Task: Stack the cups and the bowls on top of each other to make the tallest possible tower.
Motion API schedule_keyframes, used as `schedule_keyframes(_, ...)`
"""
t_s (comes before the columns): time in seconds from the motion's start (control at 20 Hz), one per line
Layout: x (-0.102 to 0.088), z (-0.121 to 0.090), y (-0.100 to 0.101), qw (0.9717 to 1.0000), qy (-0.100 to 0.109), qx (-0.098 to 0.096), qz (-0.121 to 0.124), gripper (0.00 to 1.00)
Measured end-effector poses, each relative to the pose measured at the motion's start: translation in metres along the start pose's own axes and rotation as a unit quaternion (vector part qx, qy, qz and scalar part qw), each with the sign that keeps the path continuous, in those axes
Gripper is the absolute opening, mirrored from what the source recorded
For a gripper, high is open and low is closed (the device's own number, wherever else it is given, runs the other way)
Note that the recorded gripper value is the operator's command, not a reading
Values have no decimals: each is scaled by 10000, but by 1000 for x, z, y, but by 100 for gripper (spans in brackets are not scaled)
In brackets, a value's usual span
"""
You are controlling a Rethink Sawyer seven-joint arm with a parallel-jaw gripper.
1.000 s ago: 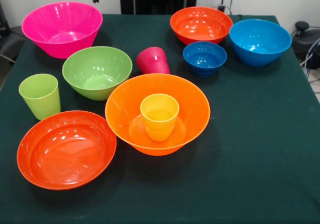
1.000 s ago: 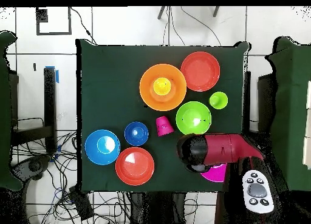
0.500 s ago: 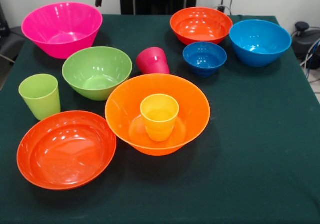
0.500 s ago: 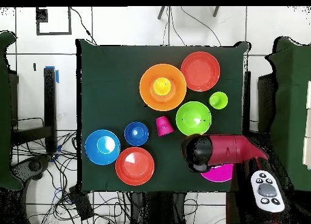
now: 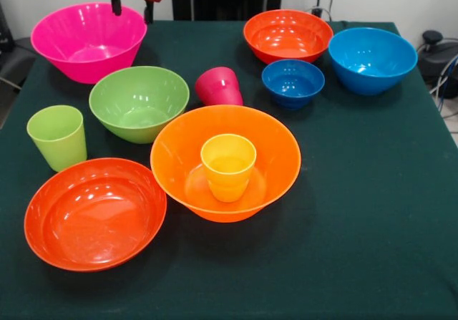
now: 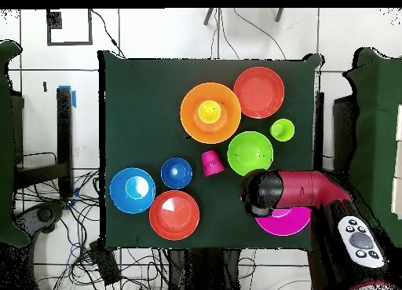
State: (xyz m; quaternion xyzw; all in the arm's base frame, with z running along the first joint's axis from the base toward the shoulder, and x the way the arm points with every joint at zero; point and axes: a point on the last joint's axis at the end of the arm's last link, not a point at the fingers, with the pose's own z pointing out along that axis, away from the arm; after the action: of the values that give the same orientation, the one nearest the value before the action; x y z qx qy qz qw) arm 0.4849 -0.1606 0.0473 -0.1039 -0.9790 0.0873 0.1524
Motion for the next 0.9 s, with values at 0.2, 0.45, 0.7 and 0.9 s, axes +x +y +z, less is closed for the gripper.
schedule_keyframes(0.2, -4, 2, 8, 9997, -19, -226, -65, 100)
schedule_keyframes(0.45, -7, 4, 23, 9988, -33, -444, -202, 100)
schedule_keyframes(0.7, -9, 0, 37, 9978, -74, -561, -336, 100)
schedule_keyframes(0.9, -8, 1, 40, 9977, -115, -486, -466, 100)
